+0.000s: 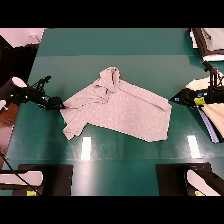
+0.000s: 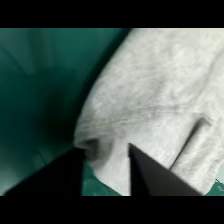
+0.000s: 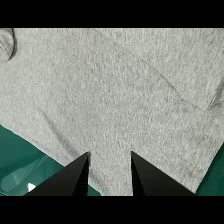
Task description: Fold the shirts.
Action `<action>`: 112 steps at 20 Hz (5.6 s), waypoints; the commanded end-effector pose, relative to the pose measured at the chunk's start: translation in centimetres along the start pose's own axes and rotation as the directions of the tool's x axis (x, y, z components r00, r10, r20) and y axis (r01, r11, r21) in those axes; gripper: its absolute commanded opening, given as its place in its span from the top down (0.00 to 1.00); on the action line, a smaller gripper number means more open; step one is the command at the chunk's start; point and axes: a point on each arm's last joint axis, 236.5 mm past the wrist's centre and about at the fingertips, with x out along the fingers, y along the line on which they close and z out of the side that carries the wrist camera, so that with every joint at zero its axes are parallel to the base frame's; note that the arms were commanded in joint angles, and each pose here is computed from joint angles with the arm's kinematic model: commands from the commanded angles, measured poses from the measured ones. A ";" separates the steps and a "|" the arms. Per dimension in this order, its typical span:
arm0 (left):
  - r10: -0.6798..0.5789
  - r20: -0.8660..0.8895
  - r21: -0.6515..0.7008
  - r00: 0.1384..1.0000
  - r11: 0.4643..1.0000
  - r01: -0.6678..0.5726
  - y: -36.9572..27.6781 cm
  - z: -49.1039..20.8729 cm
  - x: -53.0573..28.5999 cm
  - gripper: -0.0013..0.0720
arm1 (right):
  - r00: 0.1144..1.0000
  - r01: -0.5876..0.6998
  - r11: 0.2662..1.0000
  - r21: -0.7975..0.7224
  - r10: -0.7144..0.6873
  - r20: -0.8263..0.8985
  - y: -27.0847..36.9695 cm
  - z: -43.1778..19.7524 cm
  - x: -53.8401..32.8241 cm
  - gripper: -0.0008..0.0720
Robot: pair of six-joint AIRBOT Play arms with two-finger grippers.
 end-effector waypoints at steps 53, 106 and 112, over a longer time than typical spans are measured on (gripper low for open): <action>-0.441 0.886 0.463 0.142 0.842 -0.277 -34.4 -5.7 -55.9 0.96 | 0.608 0.247 0.896 -0.370 0.154 0.779 19.1 7.6 -33.9 0.97; 0.075 0.184 0.119 0.980 0.988 -0.098 -2.6 6.5 -3.4 0.25 | 0.937 0.232 0.971 -0.053 -0.238 -0.256 -5.8 5.0 11.6 0.54; 0.150 0.093 0.022 0.984 0.988 -0.153 -0.6 3.1 -7.8 0.16 | 0.923 0.207 0.974 -0.086 -0.224 -0.313 -4.4 2.8 6.3 0.49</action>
